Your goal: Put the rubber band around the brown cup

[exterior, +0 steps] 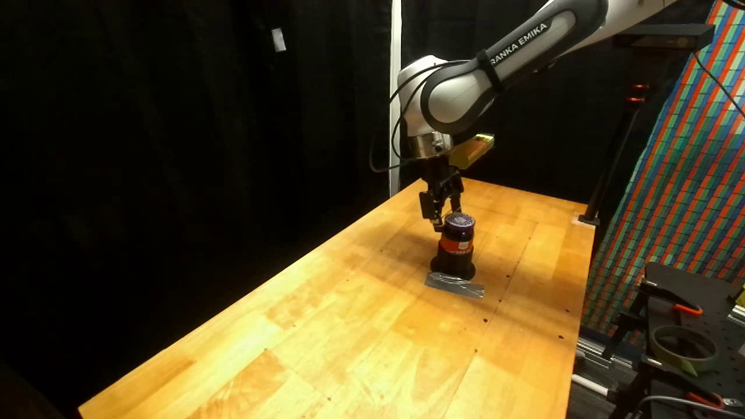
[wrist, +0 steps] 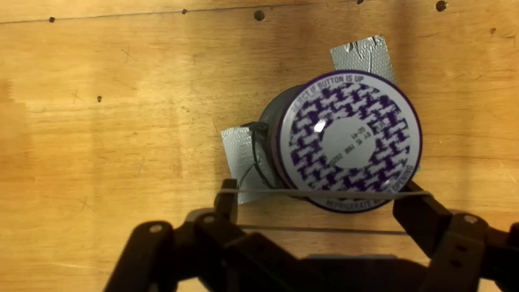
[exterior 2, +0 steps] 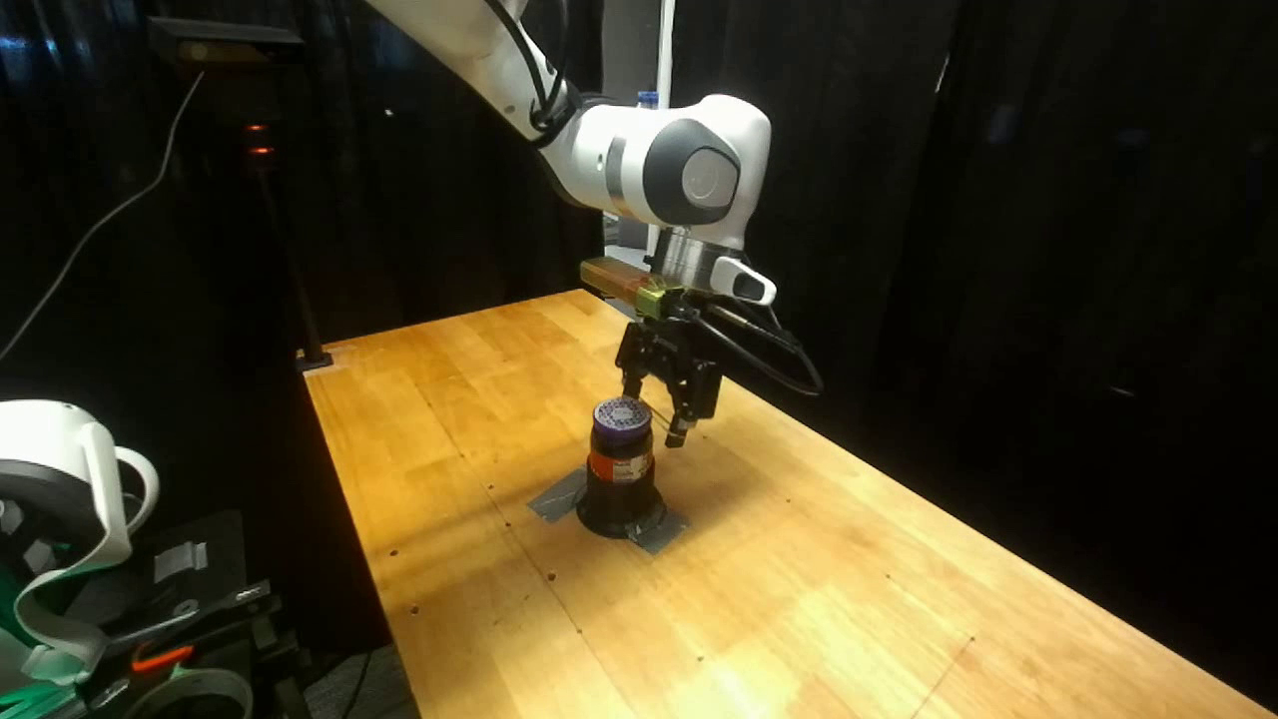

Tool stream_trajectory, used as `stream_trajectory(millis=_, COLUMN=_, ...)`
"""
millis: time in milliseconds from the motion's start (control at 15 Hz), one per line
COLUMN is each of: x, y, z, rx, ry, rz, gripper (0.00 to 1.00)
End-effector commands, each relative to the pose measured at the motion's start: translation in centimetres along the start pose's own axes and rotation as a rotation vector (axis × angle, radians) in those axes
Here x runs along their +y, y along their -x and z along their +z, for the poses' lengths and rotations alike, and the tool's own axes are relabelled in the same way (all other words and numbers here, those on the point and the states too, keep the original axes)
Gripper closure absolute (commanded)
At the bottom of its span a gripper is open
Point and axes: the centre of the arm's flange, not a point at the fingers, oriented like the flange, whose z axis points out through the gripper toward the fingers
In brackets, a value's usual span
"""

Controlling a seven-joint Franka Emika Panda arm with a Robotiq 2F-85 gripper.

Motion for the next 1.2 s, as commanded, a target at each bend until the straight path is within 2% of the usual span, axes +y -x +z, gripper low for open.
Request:
stream_trajectory(millis=0, x=0.1, y=0.4, z=0.1, rx=-0.018, ry=-0.012, rz=0.01, gripper=0.0)
stream_trajectory(millis=600, x=0.7, y=3.5, z=-1.4, rx=-0.047, ry=-0.017, rz=-0.007, gripper=0.0)
stream_trajectory(millis=1133, x=0.4, y=6.3, z=0.8, rx=-0.063, ry=-0.024, rz=-0.023, gripper=0.0)
